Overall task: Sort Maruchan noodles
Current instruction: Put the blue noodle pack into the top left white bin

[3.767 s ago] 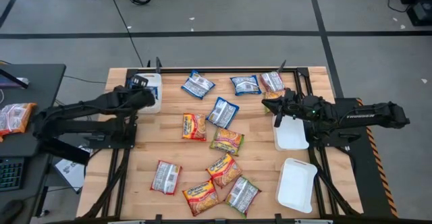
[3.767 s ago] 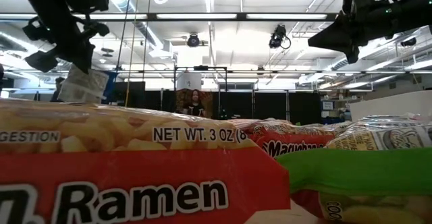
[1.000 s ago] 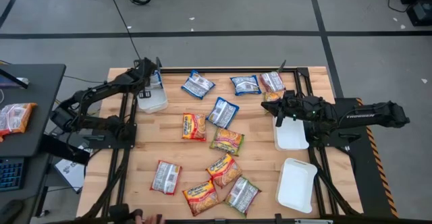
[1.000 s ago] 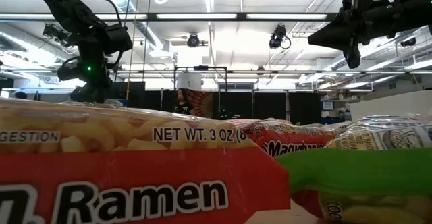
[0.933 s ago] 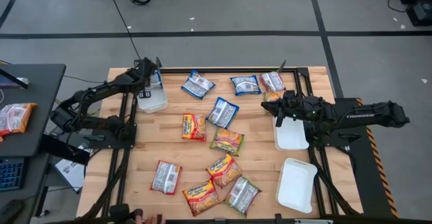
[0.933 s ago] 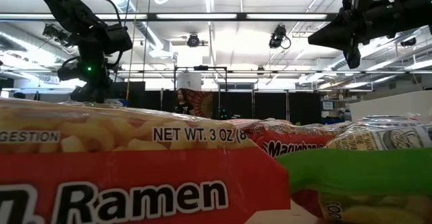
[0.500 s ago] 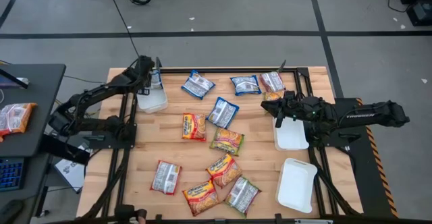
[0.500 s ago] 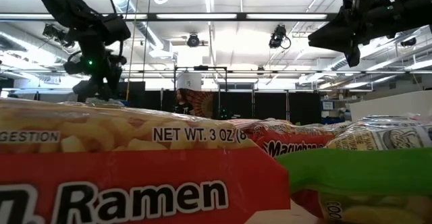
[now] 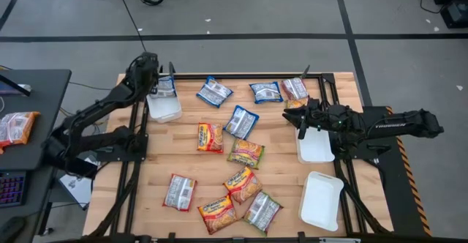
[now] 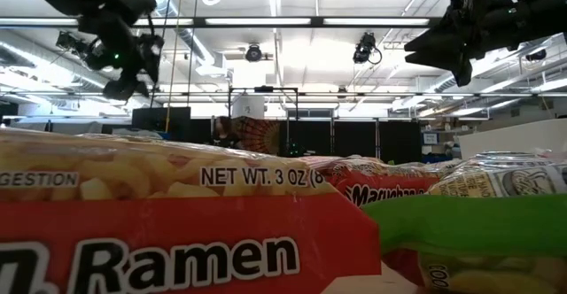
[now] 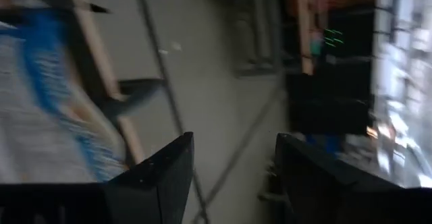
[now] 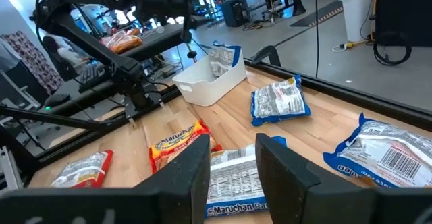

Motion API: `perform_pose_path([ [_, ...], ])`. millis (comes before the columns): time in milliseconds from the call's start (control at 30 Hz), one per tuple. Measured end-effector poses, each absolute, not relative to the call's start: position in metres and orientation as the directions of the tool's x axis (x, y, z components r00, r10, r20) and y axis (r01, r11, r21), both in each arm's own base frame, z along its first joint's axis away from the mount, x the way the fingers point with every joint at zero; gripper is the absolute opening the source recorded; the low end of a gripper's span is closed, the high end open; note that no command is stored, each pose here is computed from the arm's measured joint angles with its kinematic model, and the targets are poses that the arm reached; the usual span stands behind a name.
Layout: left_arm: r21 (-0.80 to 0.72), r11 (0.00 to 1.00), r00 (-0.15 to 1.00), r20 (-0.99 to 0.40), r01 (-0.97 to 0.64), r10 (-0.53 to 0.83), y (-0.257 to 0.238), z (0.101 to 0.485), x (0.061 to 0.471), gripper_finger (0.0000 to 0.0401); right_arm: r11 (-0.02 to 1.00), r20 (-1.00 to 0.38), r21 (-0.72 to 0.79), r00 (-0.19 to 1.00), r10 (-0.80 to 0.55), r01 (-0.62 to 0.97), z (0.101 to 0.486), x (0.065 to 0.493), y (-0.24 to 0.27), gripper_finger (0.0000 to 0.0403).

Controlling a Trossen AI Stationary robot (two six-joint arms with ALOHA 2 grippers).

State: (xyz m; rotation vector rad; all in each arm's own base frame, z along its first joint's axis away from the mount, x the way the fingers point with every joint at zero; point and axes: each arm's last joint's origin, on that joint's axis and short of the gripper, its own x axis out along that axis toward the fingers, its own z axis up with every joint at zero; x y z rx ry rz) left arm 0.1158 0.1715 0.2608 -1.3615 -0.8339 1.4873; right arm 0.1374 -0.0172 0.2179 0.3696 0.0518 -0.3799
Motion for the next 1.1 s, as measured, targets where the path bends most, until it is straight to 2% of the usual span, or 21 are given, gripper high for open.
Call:
perform_pose_path([
  [200,-0.957,-0.081,0.244,-0.153,-0.280,0.958,0.160,0.286,0.138,0.0213,0.861,-0.132,0.338,0.925,-0.357,0.381,0.217,0.137,-0.017,0.0124],
  [300,-0.940,-0.018,0.330,-0.138,-0.340,0.934,0.147,0.292,0.154,0.0213,0.861,-0.132,0.337,0.925,-0.356,0.380,0.217,0.137,-0.017,0.0124],
  [467,-0.885,0.058,0.397,-0.148,-0.462,0.906,0.130,0.315,0.190,0.0213,0.873,-0.132,0.312,0.927,-0.351,0.375,0.217,0.137,-0.017,0.0124],
  [533,-0.841,0.070,0.409,-0.187,-0.537,0.893,0.129,0.328,0.205,0.0213,0.878,-0.132,0.299,0.927,-0.350,0.374,0.217,0.137,-0.017,0.0124],
  [633,-0.745,0.032,0.394,-0.316,-0.667,0.863,0.133,0.338,0.227,0.0213,0.882,-0.132,0.291,0.929,-0.346,0.370,0.217,0.137,-0.017,0.0124],
  [767,-0.674,0.018,0.388,-0.402,-0.738,0.829,0.141,0.341,0.262,0.0213,0.886,-0.132,0.299,0.935,-0.329,0.354,0.217,0.138,-0.016,0.0124],
  [933,-0.660,0.015,0.428,-0.469,-0.751,0.773,0.155,0.321,0.309,0.0213,0.897,-0.133,0.302,0.946,-0.296,0.323,0.216,0.138,-0.013,0.0124],
  [1100,-0.669,0.004,0.501,-0.553,-0.743,0.666,0.169,0.280,0.346,0.0219,0.901,-0.144,0.294,0.947,-0.287,0.318,0.215,0.138,-0.012,0.0124],
])
